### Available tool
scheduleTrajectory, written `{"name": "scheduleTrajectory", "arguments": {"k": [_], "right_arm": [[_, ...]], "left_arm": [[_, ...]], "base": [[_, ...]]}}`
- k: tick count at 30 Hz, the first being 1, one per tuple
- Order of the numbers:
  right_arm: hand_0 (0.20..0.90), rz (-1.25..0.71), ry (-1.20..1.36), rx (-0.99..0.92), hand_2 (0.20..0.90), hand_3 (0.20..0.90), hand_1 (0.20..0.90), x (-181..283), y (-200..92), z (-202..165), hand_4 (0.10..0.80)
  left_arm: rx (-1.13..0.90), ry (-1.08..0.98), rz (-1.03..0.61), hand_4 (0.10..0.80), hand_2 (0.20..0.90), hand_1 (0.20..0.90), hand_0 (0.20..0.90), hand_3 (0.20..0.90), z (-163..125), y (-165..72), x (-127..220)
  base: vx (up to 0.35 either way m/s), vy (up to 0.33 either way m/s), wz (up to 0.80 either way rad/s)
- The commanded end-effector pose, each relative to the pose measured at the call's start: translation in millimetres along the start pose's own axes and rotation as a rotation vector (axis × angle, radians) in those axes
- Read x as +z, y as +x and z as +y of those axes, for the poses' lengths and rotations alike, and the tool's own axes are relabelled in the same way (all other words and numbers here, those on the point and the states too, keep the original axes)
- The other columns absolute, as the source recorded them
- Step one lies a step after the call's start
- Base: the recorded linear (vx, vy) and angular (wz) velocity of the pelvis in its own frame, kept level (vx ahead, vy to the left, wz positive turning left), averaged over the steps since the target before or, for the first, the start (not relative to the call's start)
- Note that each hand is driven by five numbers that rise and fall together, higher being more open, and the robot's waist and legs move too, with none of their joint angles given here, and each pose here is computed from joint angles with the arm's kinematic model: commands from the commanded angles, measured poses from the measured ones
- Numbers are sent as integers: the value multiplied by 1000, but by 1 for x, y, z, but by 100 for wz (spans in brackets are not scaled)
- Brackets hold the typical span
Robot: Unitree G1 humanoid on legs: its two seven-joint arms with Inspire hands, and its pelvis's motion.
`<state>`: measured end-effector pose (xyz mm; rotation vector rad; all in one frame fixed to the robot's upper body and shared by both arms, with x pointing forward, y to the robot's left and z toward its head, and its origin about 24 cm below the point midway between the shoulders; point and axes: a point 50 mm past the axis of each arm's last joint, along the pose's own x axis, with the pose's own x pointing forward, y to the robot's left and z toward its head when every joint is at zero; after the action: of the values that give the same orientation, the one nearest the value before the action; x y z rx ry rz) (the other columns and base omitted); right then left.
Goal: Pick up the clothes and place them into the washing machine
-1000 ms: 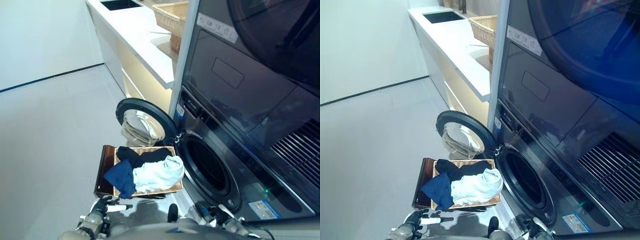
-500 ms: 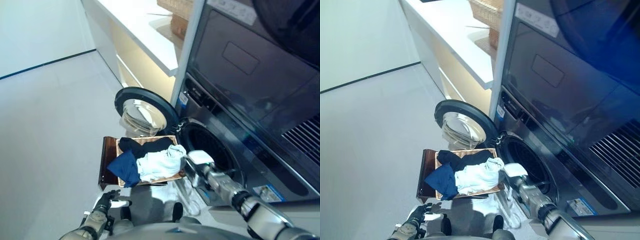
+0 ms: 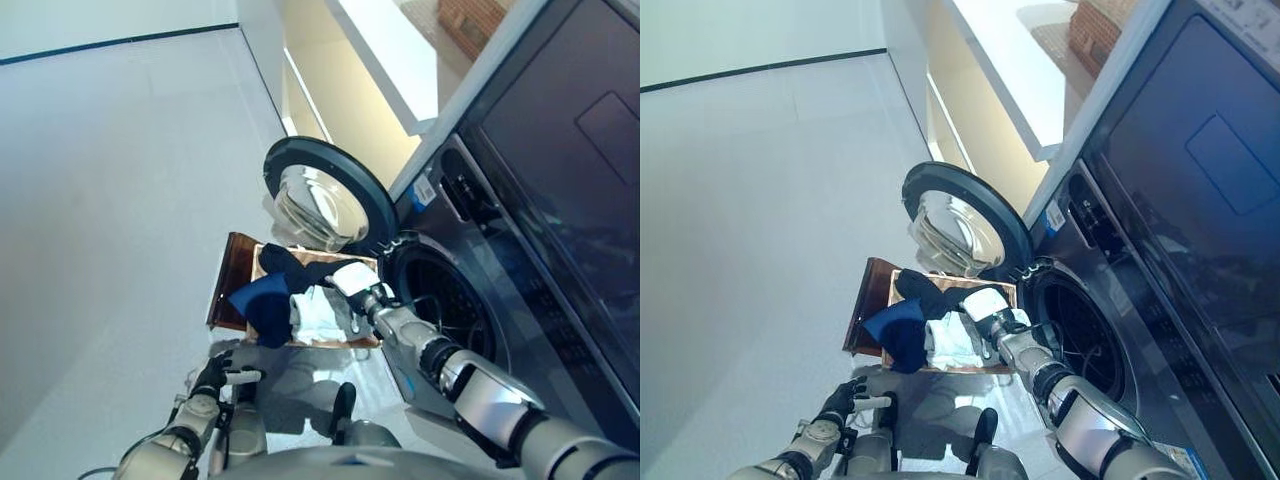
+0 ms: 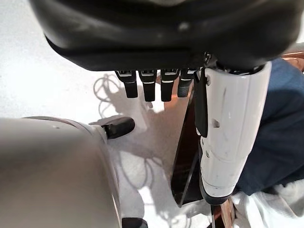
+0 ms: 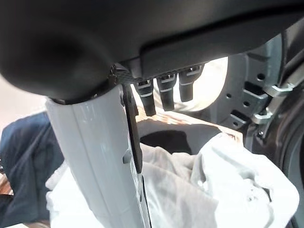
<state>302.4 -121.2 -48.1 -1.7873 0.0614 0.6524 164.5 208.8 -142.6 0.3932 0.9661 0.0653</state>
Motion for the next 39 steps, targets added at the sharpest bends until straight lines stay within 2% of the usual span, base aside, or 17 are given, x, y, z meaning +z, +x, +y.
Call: {"name": "scheduleTrajectory", "arguments": {"k": [1,13,24,28,39], "right_arm": [[900,41,-41,-126,900,900,900,-9,14,-45,800],[900,93,-10,-87,900,900,900,-20,10,-31,800],[900,206,27,-94,900,900,900,-49,7,-34,800],[900,316,32,-121,900,900,900,-81,2,-47,800],[900,541,49,-335,900,900,900,-152,-18,-112,800]], "left_arm": [[-19,36,-1,800,900,900,900,900,-12,-1,0],[-6,30,-15,800,900,900,900,900,-11,-1,3],[31,-128,-113,800,900,900,900,900,-11,0,26],[0,-211,-228,800,900,900,900,900,-14,-3,47],[-54,-256,-338,800,900,900,900,900,-22,-9,70]], "base": [[-17,14,16],[-29,10,14],[-37,12,6],[-50,21,22],[-48,37,9]]}}
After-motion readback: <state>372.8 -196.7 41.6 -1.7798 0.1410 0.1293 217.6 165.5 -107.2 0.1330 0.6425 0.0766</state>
